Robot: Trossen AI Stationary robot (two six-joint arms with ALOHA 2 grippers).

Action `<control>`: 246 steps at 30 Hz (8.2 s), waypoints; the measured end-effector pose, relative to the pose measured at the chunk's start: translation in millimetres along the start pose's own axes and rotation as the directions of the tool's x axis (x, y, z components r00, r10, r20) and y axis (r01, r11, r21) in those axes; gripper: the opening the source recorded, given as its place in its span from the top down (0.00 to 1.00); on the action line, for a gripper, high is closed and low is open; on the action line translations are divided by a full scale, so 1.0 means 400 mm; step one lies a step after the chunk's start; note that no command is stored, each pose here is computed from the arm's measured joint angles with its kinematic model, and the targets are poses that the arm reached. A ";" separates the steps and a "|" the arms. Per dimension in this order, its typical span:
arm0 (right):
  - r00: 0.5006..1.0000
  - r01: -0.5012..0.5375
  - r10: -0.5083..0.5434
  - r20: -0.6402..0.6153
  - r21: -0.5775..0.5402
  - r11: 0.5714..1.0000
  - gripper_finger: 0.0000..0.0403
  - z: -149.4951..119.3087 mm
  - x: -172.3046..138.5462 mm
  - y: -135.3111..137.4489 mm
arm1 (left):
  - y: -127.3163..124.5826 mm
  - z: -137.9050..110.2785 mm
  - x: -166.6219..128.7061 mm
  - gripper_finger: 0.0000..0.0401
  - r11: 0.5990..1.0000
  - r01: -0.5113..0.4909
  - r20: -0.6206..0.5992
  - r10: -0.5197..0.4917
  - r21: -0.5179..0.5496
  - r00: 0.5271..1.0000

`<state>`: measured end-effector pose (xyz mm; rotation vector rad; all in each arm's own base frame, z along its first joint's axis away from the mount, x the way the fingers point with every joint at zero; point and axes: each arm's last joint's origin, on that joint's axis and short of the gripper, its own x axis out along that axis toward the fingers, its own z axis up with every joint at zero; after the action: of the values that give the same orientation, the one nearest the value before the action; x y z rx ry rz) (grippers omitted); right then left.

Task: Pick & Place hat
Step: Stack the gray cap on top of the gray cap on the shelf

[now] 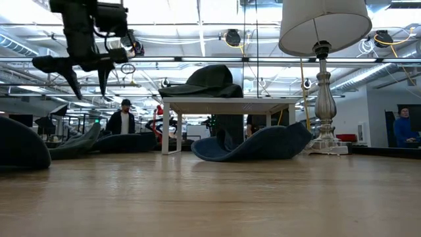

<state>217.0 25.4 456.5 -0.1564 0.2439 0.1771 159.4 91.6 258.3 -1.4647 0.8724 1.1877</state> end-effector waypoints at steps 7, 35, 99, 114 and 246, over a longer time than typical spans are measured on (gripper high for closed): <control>0.999 0.011 -0.014 -0.049 -0.066 0.998 0.77 -0.013 -0.001 -0.012 | -0.044 -0.004 0.078 0.43 0.989 -0.145 -0.049 0.143 -0.033 0.989; 0.997 0.010 -0.021 -0.076 -0.137 0.990 0.77 -0.020 -0.002 -0.017 | -0.072 -0.006 0.220 0.43 0.927 -0.374 0.071 0.374 -0.016 0.925; 0.999 -0.044 0.021 0.044 0.630 0.775 0.55 0.003 0.112 0.010 | 0.081 -0.095 -0.260 0.98 0.397 0.755 0.031 -0.893 0.523 0.448; 0.988 -0.136 0.067 0.138 0.594 0.793 0.40 0.003 0.243 0.053 | 0.065 -0.120 -0.377 0.98 -0.088 0.766 -0.116 -0.993 0.637 -0.017; 0.684 -0.556 0.632 0.363 0.821 0.130 0.98 0.060 0.151 -0.018 | -0.283 -0.317 -0.426 0.70 -0.596 0.495 -0.692 -0.721 0.633 0.017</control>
<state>281.3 31.8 465.4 1.1108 0.4479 0.8532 252.1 -16.8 452.3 -0.3720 -0.0753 -0.5678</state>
